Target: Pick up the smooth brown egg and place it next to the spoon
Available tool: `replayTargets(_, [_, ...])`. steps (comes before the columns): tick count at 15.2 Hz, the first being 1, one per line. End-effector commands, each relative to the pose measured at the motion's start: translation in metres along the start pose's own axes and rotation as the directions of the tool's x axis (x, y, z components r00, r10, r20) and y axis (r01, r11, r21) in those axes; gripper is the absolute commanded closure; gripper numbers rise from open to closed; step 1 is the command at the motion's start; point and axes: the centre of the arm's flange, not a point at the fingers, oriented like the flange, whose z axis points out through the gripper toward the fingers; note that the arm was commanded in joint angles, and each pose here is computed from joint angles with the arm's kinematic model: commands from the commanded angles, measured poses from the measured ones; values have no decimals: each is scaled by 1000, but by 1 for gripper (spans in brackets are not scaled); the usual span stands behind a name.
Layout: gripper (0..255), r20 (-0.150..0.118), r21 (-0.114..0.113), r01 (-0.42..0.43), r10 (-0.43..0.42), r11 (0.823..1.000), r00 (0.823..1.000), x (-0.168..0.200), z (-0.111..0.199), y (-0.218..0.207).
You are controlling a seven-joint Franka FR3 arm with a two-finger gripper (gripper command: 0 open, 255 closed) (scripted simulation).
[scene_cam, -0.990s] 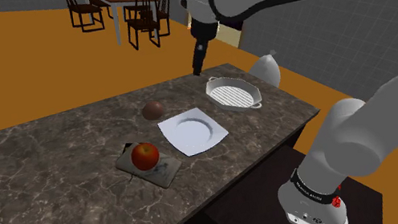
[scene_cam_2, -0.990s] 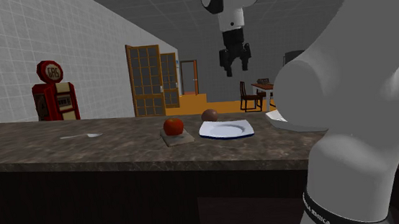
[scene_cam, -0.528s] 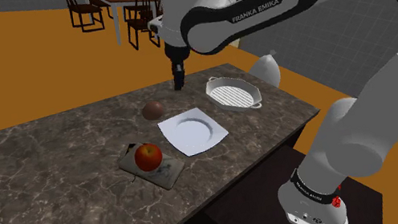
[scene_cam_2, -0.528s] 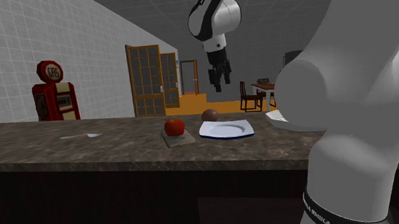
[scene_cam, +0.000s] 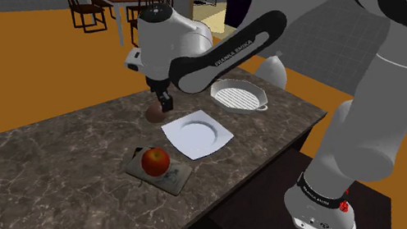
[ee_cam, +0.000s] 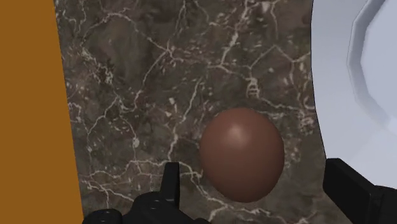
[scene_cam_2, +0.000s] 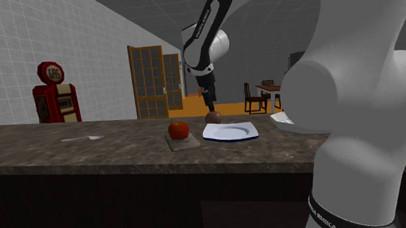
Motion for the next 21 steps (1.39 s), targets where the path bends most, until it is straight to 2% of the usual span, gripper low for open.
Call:
replayTargets(1, [0, -2, -26, 99, -99, 995, 995, 21, 16, -11])
replayTargets(2, [0, -1, -38, 142, -142, 989, 990, 30, 24, -16])
replayTargets(10, [0, -1, -38, 142, -142, 989, 990, 30, 64, -14])
replayTargets(18, [0, -1, -37, 142, -142, 989, 990, 30, 64, -14])
replayTargets(19, [255, -1, -37, 142, -142, 989, 990, 30, 64, -14])
replayTargets(21, [255, -1, -37, 142, -142, 989, 990, 30, 64, -14])
